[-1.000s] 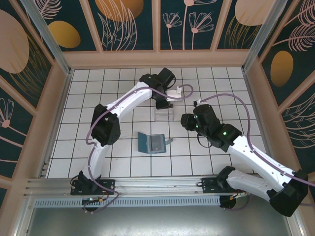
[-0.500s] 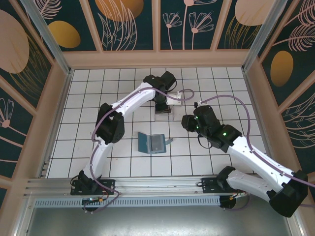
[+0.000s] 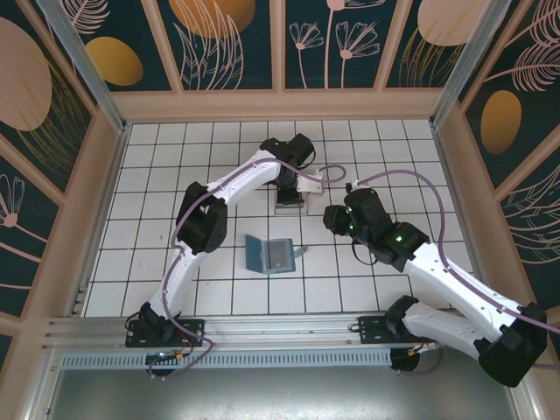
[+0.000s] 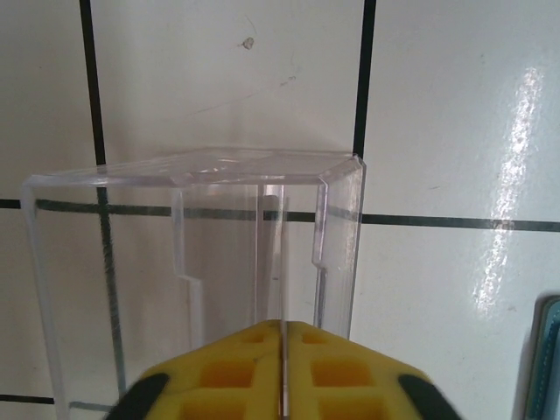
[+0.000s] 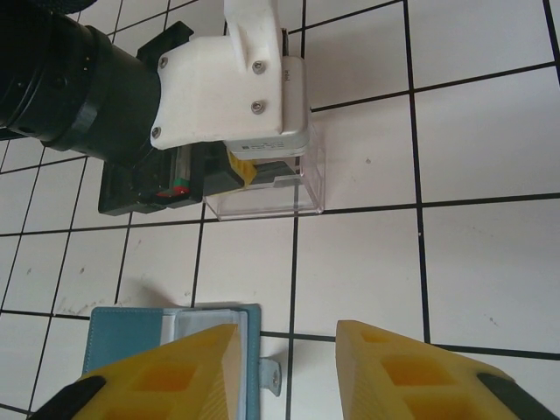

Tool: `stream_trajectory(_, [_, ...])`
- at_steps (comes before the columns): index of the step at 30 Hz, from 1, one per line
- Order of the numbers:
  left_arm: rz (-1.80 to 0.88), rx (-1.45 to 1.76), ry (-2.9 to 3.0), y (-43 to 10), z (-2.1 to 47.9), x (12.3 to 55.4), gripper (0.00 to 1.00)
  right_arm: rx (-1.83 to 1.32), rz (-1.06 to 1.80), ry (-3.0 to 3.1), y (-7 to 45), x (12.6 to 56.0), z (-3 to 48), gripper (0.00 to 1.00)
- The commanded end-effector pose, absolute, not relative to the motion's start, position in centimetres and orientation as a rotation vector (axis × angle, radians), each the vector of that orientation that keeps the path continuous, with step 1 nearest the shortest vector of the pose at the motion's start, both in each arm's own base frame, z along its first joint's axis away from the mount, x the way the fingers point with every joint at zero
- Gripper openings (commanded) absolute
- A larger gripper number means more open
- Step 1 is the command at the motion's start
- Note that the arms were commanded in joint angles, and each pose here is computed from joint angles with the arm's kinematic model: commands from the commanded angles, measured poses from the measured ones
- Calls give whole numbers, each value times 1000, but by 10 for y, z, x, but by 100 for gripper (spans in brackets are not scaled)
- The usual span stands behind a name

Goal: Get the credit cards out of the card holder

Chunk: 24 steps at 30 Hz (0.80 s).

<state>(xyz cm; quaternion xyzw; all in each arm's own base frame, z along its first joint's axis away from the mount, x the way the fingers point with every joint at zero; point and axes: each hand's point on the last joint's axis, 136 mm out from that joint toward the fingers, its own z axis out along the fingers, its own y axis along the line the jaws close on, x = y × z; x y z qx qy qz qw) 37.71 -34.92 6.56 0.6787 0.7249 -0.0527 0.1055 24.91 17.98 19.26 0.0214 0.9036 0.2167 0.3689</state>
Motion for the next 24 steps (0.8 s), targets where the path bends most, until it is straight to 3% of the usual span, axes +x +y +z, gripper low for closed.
stream_trajectory(1, [-101, 2001, 2112, -351, 67, 385, 22, 102, 572, 2295, 176, 251, 197, 35])
stream_trajectory(5, [-39, 1954, 2087, -352, 74, 397, 29, 110, 579, 2299, 177, 251, 195, 35])
stream_trajectory(24, [22, 1844, 1984, -355, 113, 410, 32, 115, 590, 2312, 182, 255, 195, 35])
